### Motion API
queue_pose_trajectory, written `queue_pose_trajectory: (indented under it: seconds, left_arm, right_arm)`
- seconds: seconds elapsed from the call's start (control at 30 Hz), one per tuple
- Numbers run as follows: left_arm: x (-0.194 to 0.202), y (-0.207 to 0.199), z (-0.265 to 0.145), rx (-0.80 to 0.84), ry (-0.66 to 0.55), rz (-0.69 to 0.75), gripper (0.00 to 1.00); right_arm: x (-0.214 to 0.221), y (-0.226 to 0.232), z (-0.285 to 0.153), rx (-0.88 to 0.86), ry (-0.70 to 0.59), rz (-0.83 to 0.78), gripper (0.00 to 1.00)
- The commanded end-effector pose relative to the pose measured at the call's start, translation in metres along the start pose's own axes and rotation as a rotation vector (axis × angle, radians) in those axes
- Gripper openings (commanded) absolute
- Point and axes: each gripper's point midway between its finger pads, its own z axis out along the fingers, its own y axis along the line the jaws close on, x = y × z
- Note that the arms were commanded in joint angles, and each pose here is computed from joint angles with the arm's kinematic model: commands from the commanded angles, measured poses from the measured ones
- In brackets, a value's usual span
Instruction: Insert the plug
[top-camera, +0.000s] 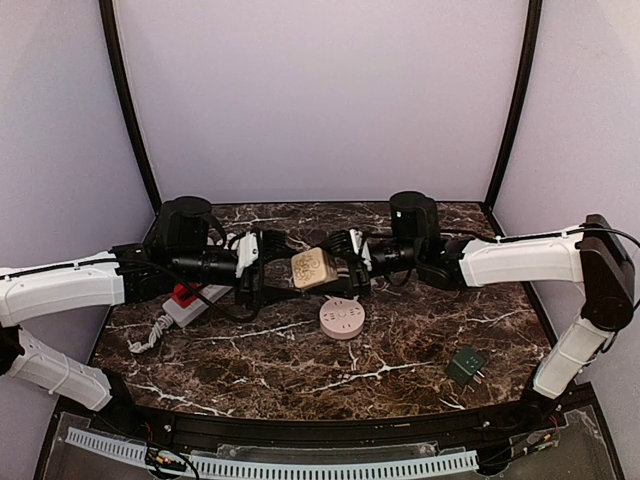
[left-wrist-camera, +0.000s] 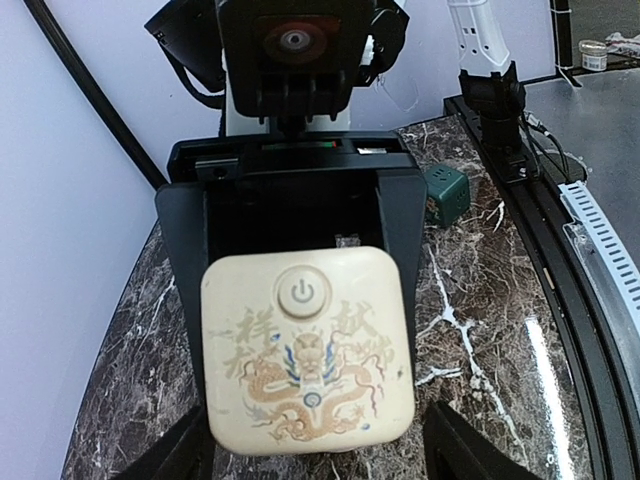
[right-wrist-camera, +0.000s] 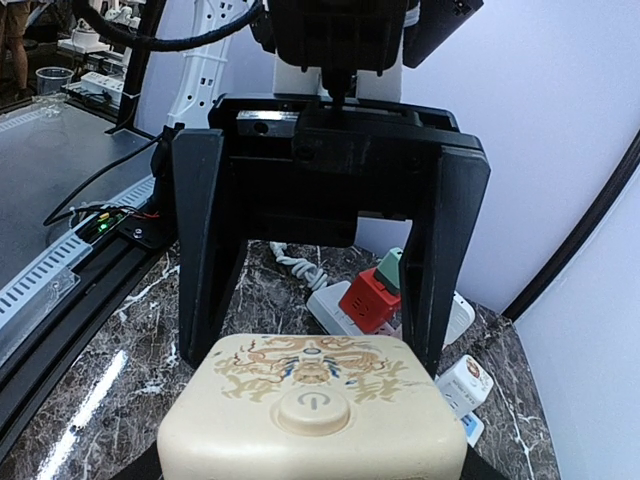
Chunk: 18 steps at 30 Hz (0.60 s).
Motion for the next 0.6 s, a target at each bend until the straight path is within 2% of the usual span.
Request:
queue_pose_trajectory:
  seconds: [0.0,0.03,0.13,0.4,0.47,0.53,0.57]
  left_arm:
    - [-0.011,0.008,-0.001,-0.033,-0.019,0.039,0.7]
    - [-0.011,0.009,-0.001,-0.043,-0.023,0.044,0.68]
    - [-0.012,0.011,-0.001,-0.055,-0.029,0.057,0.55]
    - [-0.01,0.011,0.0,-0.064,-0.035,0.066,0.5]
    - [-0.011,0.011,0.0,-0.065,-0.04,0.063,0.4]
    - [-0.012,0.012,0.0,-0.07,-0.046,0.067,0.24]
    - [-0.012,0.012,-0.001,-0.075,-0.051,0.071,0.09]
  right_arm:
    - [-0.018,-0.012,0.007,0.035,-0.039,-0.044,0.0]
    - [-0.018,-0.012,0.009,0.032,-0.04,-0.046,0.0]
    - [-0.018,-0.013,0.012,0.035,-0.037,-0.046,0.0]
    - [-0.013,-0.023,0.019,0.064,-0.015,-0.016,0.0]
    - [-0.012,-0.025,0.021,0.066,-0.012,-0.009,0.0]
    - [-0.01,-0.027,0.022,0.072,-0.007,-0.001,0.0]
    - [-0.009,-0.028,0.022,0.079,-0.005,0.004,0.0]
